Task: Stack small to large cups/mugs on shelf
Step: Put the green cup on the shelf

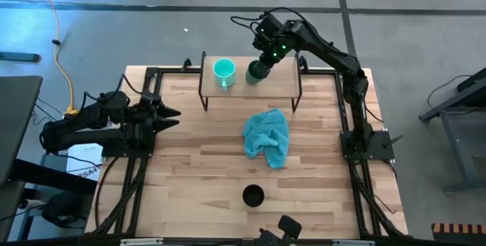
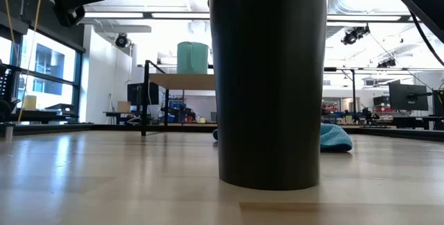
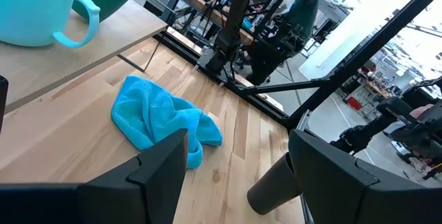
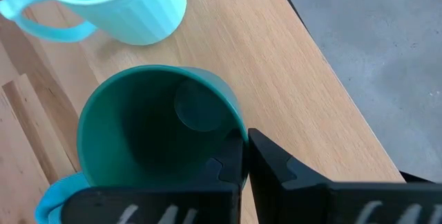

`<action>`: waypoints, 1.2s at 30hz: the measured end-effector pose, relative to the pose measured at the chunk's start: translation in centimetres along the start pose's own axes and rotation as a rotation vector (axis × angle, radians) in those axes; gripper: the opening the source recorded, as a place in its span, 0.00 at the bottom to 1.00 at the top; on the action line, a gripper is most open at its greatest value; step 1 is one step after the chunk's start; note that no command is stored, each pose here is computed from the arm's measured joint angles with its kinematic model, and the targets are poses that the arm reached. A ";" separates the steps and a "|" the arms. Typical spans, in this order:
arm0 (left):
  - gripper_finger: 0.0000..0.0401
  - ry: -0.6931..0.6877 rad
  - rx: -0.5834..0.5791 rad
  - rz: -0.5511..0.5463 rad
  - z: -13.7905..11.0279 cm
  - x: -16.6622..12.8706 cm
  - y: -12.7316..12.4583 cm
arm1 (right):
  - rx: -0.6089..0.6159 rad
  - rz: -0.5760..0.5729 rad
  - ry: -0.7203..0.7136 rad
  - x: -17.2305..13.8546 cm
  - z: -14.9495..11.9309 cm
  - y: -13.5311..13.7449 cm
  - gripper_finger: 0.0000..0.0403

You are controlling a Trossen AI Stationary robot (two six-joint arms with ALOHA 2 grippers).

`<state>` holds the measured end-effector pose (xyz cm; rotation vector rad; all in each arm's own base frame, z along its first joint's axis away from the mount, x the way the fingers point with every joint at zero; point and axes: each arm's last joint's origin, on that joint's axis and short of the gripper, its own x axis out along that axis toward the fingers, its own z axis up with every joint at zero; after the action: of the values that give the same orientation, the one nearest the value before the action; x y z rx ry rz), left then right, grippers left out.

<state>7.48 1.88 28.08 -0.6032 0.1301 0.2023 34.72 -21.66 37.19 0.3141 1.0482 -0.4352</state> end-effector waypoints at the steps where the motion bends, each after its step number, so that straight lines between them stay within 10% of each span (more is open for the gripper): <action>1: 0.60 0.000 0.000 0.000 0.0 0.0 0.0 | 0.004 0.000 0.003 0.0 0.0 0.0 0.00; 36: 0.60 0.001 0.000 0.000 0.0 0.0 0.0 | 0.009 0.016 0.016 0.6 0.0 -0.4 0.00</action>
<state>7.48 1.88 28.08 -0.6034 0.1306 0.2021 34.81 -22.11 36.68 0.3342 1.0586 -0.4241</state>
